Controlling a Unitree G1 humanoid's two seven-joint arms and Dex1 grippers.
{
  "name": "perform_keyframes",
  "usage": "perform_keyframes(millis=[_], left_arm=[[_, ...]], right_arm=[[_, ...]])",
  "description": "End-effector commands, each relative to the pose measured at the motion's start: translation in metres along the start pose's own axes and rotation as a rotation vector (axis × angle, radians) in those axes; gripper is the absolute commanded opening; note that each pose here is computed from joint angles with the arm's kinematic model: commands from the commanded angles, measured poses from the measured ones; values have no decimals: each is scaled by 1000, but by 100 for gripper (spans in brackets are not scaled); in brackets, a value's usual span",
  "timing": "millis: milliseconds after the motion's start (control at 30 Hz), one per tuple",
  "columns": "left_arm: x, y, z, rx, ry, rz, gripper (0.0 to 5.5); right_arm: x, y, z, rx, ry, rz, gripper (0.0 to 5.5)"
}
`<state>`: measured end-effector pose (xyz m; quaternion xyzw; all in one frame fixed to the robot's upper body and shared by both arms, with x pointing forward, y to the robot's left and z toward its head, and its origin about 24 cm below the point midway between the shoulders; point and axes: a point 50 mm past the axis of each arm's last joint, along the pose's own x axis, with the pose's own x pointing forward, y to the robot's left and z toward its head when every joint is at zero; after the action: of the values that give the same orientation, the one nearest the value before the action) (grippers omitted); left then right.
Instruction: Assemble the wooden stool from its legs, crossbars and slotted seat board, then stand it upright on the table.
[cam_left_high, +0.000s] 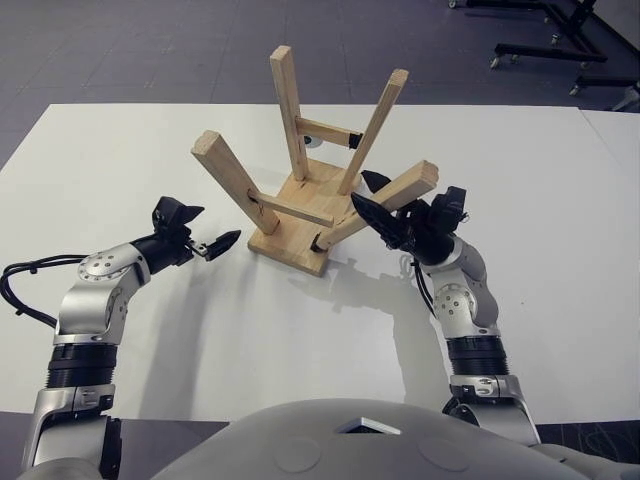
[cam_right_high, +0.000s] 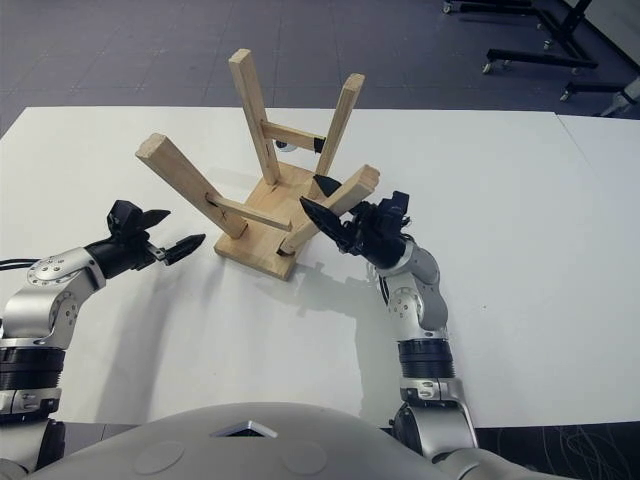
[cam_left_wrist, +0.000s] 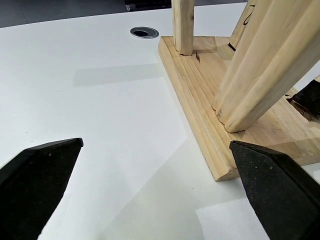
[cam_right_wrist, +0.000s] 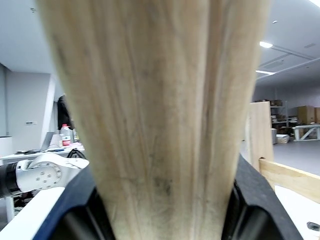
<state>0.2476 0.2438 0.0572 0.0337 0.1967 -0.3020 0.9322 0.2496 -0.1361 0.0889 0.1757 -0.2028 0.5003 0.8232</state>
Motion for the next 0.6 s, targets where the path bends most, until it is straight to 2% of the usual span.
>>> perform_keyframes(millis=[33, 600], left_arm=[[1, -1, 1, 9, 3, 4, 540], [2, -1, 1, 6, -3, 8, 540]], right_arm=[[5, -4, 6, -39, 2, 16, 206], [2, 2, -5, -5, 13, 4, 206]])
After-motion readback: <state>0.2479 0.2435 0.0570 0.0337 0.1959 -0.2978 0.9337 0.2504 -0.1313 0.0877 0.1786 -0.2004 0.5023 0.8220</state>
